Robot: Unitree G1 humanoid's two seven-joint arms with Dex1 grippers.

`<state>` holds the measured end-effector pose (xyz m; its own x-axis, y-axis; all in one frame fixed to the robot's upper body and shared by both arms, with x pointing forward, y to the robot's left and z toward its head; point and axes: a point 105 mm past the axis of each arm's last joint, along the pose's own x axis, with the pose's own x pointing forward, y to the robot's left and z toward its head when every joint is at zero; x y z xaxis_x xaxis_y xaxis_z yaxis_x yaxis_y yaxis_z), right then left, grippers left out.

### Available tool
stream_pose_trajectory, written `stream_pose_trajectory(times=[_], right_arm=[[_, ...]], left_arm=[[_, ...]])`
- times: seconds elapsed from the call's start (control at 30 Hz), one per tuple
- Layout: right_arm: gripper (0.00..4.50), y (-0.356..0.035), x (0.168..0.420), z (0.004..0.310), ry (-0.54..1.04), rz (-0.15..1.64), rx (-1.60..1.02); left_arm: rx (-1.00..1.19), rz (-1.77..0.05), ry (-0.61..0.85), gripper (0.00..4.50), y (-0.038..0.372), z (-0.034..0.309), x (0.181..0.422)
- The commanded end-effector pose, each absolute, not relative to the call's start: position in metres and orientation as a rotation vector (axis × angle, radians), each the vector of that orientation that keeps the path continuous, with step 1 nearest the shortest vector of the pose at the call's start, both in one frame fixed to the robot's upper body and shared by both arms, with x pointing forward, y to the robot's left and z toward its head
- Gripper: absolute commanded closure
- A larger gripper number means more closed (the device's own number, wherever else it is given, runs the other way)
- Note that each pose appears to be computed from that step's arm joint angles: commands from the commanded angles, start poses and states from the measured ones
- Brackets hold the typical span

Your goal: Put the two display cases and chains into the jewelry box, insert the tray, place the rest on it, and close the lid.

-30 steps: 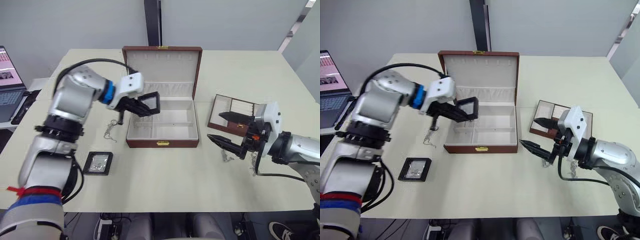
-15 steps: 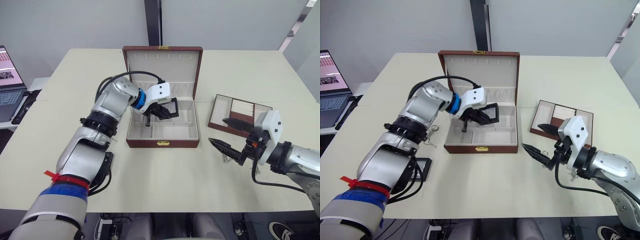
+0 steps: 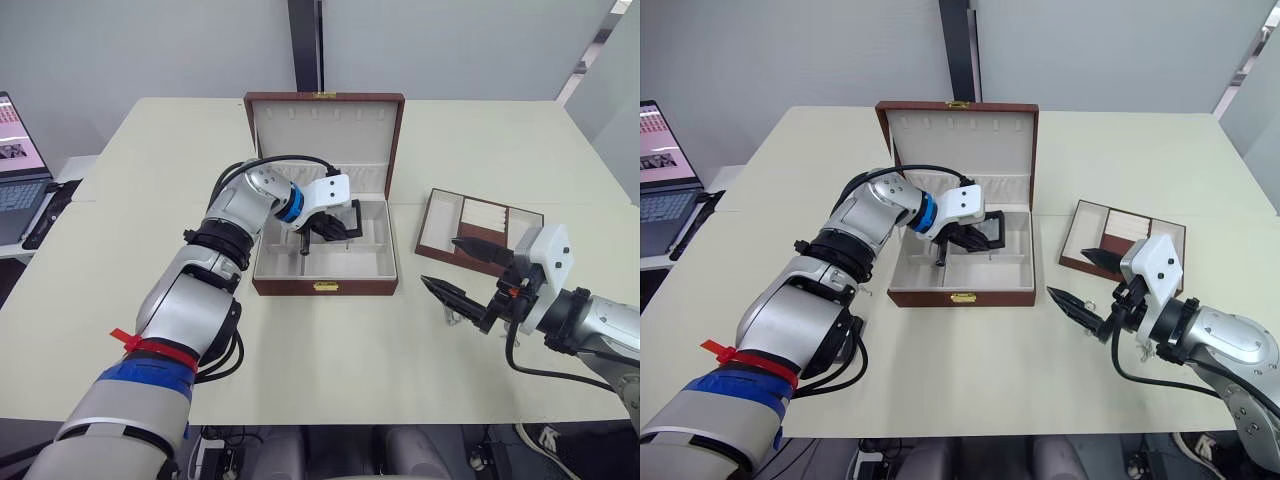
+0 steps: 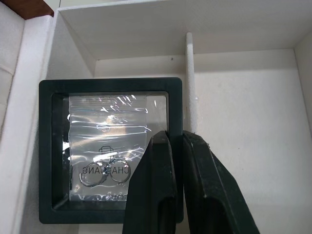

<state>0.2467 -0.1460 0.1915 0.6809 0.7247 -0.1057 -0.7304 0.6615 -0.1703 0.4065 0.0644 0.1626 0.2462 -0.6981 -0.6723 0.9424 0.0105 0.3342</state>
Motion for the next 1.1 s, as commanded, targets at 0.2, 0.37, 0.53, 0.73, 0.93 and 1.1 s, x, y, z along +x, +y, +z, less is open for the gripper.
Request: stream_pose_trajectory(times=[0.2, 0.37, 0.53, 0.73, 0.93, 1.1], right_arm=[[0.0, -0.146, 0.244, 0.204, -0.019, 0.832, -0.23], [0.0, -0.147, 0.245, 0.205, -0.018, 0.835, -0.232], [0.0, -0.156, 0.246, 0.207, -0.007, 0.837, -0.239], [0.0, -0.186, 0.246, 0.203, 0.05, 0.842, -0.245], [0.0, -0.229, 0.255, 0.183, 0.146, 0.787, -0.232], [0.0, -0.275, 0.267, 0.164, 0.206, 0.701, -0.196]], left_arm=[[0.83, -1.307, 0.26, 2.78, 0.059, 0.192, 0.411], [0.781, -1.335, 0.23, 1.44, 0.057, 0.2, 0.407], [0.632, -1.412, 0.178, 0.04, 0.058, 0.215, 0.395], [0.437, -1.477, 0.121, 0.04, 0.094, 0.225, 0.359], [0.287, -1.291, 0.155, 0.04, 0.145, 0.217, 0.339], [0.218, -1.039, 0.208, 0.04, 0.206, 0.205, 0.317]])
